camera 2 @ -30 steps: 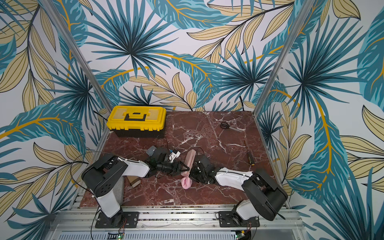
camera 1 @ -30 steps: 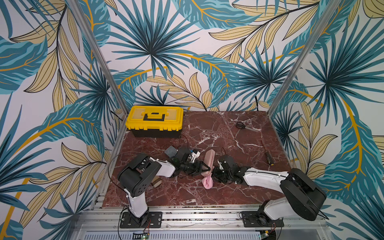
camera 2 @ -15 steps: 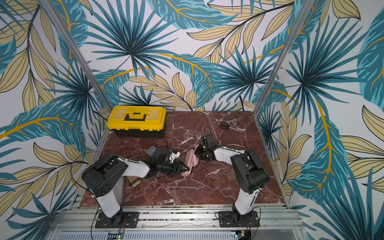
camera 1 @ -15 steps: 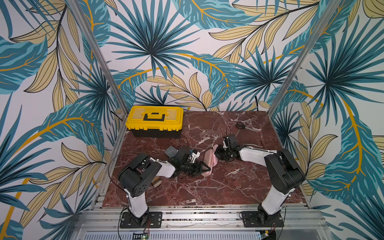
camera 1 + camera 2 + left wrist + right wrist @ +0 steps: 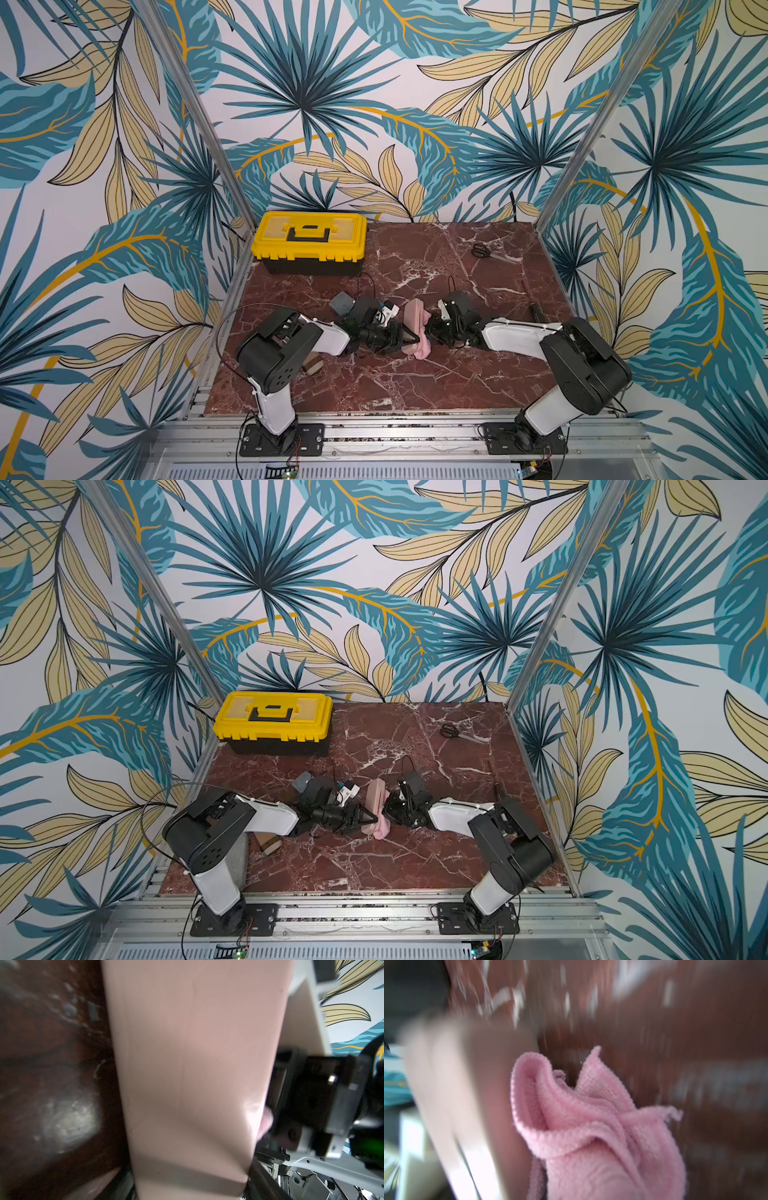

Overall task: Wipe the eyeglass case
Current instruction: Wipe the dirt from the eyeglass case, then place the eyeglass case at the center of the board.

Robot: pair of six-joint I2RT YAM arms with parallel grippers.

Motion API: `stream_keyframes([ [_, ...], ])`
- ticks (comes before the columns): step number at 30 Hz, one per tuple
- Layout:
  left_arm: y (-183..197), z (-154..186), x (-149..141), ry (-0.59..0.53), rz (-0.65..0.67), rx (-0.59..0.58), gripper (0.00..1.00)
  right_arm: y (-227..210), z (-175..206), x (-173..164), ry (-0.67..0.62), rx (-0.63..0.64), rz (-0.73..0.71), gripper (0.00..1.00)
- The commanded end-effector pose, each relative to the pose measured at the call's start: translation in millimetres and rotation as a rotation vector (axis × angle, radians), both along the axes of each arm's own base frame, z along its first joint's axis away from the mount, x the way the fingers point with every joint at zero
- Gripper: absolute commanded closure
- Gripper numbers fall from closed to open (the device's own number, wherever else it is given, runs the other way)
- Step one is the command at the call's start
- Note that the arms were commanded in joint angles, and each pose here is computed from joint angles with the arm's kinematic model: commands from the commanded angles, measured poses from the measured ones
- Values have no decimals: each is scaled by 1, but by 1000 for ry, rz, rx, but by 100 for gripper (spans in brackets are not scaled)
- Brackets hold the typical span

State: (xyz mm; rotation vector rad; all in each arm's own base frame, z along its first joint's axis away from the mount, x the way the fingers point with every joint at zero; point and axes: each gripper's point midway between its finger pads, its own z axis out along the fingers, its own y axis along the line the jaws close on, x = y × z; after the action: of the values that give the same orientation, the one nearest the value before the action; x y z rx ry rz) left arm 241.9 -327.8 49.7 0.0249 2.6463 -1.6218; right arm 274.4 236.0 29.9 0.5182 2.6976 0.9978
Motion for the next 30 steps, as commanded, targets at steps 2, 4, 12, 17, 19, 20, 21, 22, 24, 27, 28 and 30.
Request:
stream_keyframes([
  [2,6,-16,-6,63,9,59,100,19,18,-41,74,125,64,100],
  [4,4,-16,-5,63,9,56,100,20,27,-31,33,102,65,100],
  [12,-6,-2,-17,23,-33,94,100,-2,20,71,-12,18,-16,100],
  [17,-22,18,-23,-37,-82,166,100,-51,39,143,-71,-151,-60,100],
  [19,-24,19,-19,-63,-81,232,100,-69,50,159,-72,-223,-71,100],
  [20,-25,22,-14,-84,-69,268,100,-83,56,163,-63,-275,-93,100],
  [21,-25,21,-9,-100,-56,310,100,-101,63,163,-51,-331,-126,100],
  [22,-25,24,-3,-120,-40,347,100,-116,72,162,-51,-376,-159,100],
  [24,-26,26,10,-149,13,448,100,-146,96,152,-80,-453,-217,100],
  [27,-49,29,24,-147,49,520,100,-178,130,130,-133,-550,-271,100],
  [28,-58,26,26,-149,43,543,100,-187,138,123,-141,-565,-293,100],
  [30,-86,26,31,-166,51,557,100,-208,154,110,-163,-561,-359,100],
])
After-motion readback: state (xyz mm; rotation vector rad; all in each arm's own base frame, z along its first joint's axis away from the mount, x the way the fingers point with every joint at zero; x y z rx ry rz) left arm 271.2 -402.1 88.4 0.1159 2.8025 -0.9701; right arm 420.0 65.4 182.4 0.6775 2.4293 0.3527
